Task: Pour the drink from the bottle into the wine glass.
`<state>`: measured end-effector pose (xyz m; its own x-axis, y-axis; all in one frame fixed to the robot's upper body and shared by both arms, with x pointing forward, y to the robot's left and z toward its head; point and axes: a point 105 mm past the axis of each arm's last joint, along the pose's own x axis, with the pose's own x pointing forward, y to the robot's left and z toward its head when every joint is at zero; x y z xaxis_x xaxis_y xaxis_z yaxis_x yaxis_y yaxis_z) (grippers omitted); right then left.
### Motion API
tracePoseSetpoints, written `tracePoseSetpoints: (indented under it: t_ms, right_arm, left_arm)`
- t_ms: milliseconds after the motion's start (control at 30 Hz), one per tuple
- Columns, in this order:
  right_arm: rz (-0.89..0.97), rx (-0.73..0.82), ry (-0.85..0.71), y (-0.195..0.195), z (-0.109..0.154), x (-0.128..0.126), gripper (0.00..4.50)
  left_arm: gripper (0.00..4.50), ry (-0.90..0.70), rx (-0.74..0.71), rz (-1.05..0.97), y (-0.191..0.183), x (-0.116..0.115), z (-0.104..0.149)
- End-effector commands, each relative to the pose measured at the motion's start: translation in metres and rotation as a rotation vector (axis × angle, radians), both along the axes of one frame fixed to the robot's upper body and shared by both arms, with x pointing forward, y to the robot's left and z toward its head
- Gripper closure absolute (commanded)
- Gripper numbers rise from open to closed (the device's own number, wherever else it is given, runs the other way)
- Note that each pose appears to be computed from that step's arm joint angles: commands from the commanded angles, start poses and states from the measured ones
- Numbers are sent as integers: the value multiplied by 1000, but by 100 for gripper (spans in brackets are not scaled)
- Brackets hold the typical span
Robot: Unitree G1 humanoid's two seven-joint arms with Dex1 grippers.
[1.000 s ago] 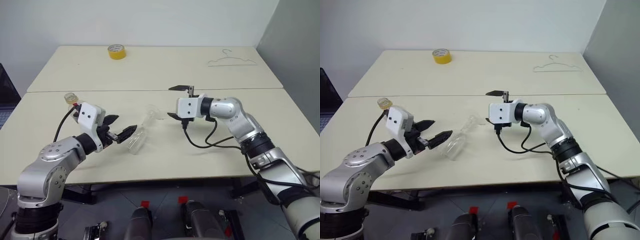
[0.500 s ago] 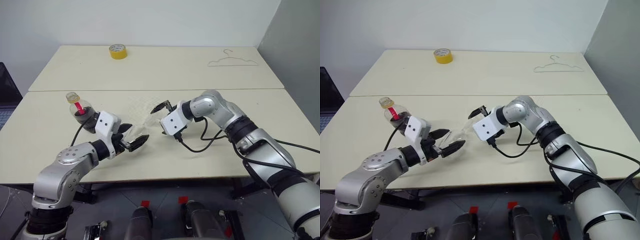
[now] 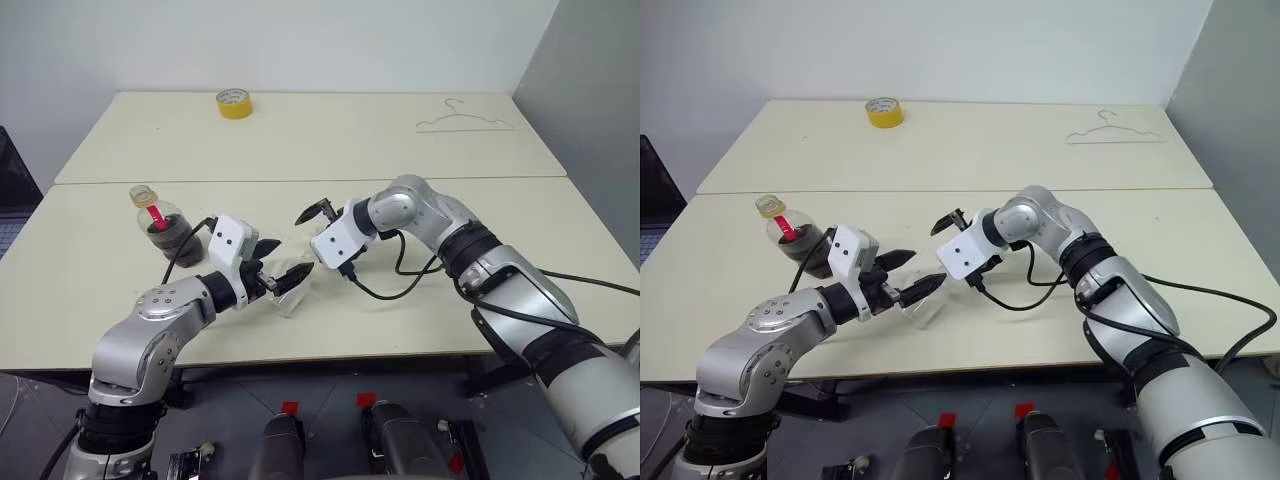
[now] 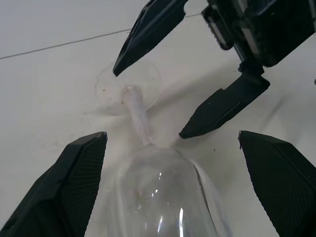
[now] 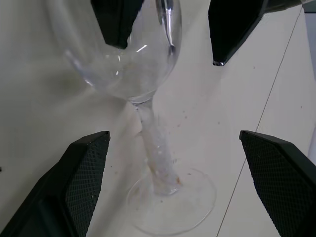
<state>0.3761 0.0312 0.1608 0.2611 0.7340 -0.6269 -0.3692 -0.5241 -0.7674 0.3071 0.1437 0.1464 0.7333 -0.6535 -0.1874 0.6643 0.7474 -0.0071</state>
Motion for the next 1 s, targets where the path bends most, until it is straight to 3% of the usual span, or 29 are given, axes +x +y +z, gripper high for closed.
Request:
tracePoseSetpoints:
  t_ms: [33, 167, 267, 433, 633, 800, 1000]
  right_arm:
    - [2, -36, -50, 4, 4, 4, 1]
    - [-33, -136, -51, -6, -12, 9, 1]
    - [-47, -172, -50, -11, -17, 12, 61]
    - [-56, -191, -56, -13, -20, 14, 234]
    - [-61, -200, -61, -17, -22, 15, 434]
    - [-70, -155, -51, -22, -20, 16, 437]
    - [-179, 167, 126, -35, 2, 21, 437]
  left_arm:
    - [0, -57, 10, -10, 2, -2, 14]
    - [0, -62, 15, -28, 11, -12, 23]
    - [0, -29, 68, -44, 23, -25, 20]
    - [0, 41, 141, -43, 47, -46, 10]
    - [0, 43, 143, -23, 52, -49, 9]
    - [0, 54, 121, -48, 45, -53, 8]
    - [0, 60, 117, -35, 54, -61, 6]
